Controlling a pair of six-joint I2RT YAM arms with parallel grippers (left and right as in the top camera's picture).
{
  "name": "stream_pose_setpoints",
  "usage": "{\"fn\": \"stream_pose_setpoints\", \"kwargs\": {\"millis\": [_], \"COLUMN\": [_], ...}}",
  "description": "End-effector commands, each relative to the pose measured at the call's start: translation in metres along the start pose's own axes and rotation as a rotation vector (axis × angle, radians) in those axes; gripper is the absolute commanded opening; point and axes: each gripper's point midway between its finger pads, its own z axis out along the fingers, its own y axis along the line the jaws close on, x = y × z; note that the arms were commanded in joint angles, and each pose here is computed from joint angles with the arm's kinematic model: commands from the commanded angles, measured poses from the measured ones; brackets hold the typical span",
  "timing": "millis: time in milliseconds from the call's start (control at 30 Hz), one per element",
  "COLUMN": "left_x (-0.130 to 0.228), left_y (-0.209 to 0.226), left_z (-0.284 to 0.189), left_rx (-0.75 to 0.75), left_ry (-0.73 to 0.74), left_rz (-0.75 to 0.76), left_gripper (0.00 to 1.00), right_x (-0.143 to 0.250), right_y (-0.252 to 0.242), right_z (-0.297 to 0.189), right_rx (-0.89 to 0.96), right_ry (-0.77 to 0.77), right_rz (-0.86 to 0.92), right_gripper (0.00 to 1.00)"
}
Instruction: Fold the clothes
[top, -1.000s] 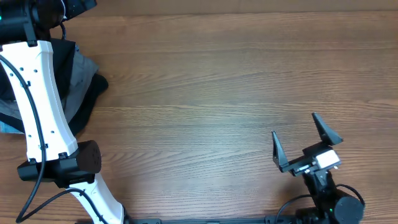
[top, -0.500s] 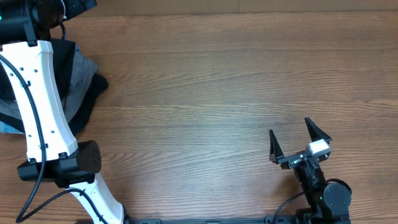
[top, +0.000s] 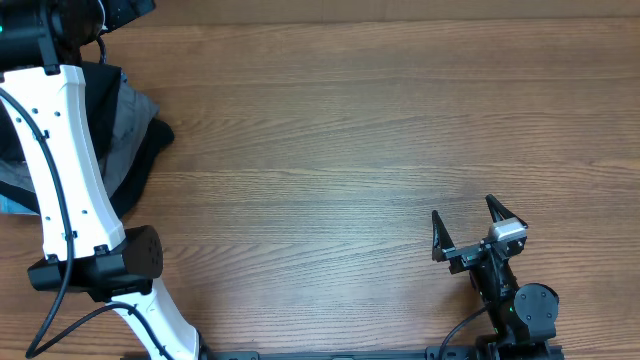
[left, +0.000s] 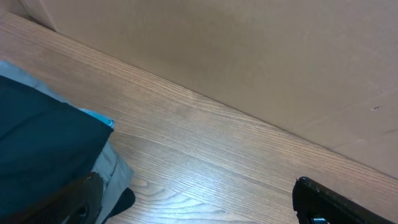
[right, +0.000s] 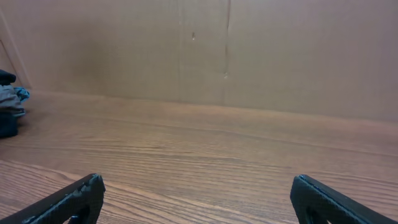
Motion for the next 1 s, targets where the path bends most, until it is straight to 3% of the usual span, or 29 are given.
{"fn": "stream_pose_setpoints", "kwargs": {"millis": [0,600,800,967], "left_x": [0.0,0.001,0.004,0.044], "left_y": [0.0,-0.001,-0.012,-0.004], "left_z": [0.002,-0.002,-0.095,-0.195], "left_rx": [0.0,0.0,0.033,0.036], "left_ry": [0.002,0.003,-0.065,-0.066], "left_rz": [0.002,0.003,0.02,0.02], "left_gripper": [1.0,1.0,1.0,1.0], "right_x": [0.002,0.002,0.002,0.002], "right_y": [0.0,0.0,0.0,0.0], "right_z": [0.0,0.0,0.0,0.0], "right_rx": [0.001,0.001,0.001,0.001], "right_ry": [-0.004,-0.005,-0.004,-0.004], "right_rz": [0.007,0.006,0.007,0.007], "right_gripper": [1.0,1.0,1.0,1.0]}}
